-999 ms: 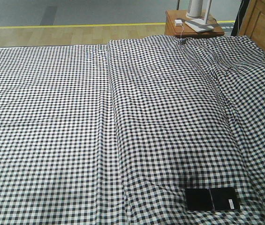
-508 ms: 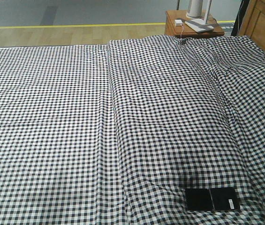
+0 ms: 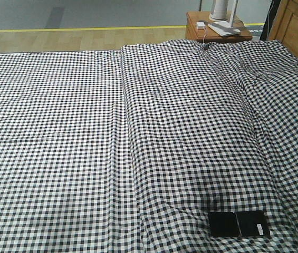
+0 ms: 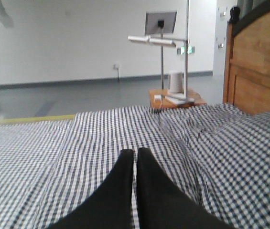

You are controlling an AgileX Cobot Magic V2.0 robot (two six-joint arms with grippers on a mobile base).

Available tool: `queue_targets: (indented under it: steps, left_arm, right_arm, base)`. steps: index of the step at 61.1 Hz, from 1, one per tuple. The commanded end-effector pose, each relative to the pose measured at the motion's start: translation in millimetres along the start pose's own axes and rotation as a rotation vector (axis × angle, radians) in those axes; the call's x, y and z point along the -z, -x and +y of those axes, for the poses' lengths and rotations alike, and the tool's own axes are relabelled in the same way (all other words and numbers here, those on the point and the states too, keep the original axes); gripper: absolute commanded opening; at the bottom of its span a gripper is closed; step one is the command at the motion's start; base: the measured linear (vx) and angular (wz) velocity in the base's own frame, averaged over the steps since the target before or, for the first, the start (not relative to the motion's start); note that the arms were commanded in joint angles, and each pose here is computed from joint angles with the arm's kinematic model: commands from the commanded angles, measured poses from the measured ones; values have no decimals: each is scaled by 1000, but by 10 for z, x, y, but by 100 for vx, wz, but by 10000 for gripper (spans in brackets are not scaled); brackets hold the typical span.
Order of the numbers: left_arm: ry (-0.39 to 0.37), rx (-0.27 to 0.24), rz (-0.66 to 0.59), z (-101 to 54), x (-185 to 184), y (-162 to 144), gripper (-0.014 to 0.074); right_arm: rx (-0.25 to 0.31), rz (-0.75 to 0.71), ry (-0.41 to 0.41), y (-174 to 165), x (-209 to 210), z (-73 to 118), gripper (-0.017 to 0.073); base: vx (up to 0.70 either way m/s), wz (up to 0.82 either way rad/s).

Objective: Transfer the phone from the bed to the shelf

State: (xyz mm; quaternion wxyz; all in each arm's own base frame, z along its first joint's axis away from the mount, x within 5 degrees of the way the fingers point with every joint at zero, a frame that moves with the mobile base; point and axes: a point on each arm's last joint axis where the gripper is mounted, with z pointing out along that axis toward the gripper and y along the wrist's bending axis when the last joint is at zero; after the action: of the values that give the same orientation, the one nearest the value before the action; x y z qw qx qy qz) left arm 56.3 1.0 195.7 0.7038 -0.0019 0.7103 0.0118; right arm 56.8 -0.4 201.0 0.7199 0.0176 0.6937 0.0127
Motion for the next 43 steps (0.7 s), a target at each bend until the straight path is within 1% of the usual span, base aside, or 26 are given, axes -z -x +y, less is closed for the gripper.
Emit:
queue_targets:
  steps: [1, 12, 26, 32, 43]
  left_arm:
    - [2, 19, -94, 4, 13, 148, 1]
    - [2, 19, -94, 4, 13, 148, 1]
    - [2, 19, -94, 4, 13, 148, 1]
    - [2, 19, -94, 4, 13, 148, 1]
    - [2, 19, -94, 4, 13, 148, 1]
  right_arm:
    - [22, -193, -10, 163, 17, -6, -5]
    - [21, -458, -15, 448, 101, -5, -5]
    - [20, -619, -8, 1052, 289, 24, -5]
    - [14, -625, -3, 1322, 353, 38, -5]
    - [17, -541, 3, 1778, 273, 65, -5]
  base:
    - [0, 0]
    - [0, 0]
    - [0, 0]
    - [0, 0]
    - [0, 0]
